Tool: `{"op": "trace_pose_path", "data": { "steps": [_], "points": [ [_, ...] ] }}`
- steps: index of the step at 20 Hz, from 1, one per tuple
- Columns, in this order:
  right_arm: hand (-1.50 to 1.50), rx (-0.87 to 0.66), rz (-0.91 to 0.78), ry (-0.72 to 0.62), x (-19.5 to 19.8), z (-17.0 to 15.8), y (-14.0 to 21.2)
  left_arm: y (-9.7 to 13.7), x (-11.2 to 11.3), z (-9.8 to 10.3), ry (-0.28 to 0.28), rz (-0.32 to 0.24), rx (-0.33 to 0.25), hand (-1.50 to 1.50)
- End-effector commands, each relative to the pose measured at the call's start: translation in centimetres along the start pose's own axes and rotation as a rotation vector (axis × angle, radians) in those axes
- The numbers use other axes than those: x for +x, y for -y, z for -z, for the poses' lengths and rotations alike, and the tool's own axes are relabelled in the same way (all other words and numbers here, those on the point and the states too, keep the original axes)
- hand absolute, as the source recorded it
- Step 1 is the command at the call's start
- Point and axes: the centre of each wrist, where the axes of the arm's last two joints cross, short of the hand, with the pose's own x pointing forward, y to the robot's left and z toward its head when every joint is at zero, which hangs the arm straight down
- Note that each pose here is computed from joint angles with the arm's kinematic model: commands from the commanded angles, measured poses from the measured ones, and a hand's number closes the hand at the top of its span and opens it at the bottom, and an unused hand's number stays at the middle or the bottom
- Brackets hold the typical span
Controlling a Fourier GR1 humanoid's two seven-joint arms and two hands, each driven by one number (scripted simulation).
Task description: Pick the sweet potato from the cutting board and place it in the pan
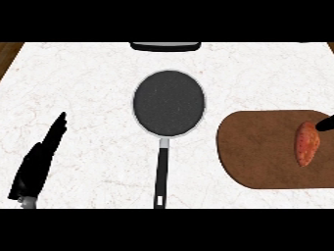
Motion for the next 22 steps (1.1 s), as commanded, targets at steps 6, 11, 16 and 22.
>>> {"op": "trace_pose_path", "data": {
  "steps": [6, 11, 16, 22],
  "points": [
    [-1.50, 0.056, -0.109, -0.201, 1.2, 2.2, -1.9, -0.4, 1.2, -0.5, -0.013, -0.001, 0.008, 0.00],
    [-1.50, 0.074, -0.134, -0.223, 1.2, 2.6, -3.1, 1.1, 1.2, -0.3, -0.013, -0.015, 0.007, 0.00],
    [-1.50, 0.102, -0.149, -0.226, 1.7, 2.4, -3.3, 0.1, 0.7, 0.4, -0.019, 0.004, 0.007, 0.00],
    [-1.50, 0.090, -0.147, -0.246, 1.9, 3.7, -5.6, 1.2, 0.5, -0.6, -0.015, -0.007, 0.001, 0.00]
  ]
}}
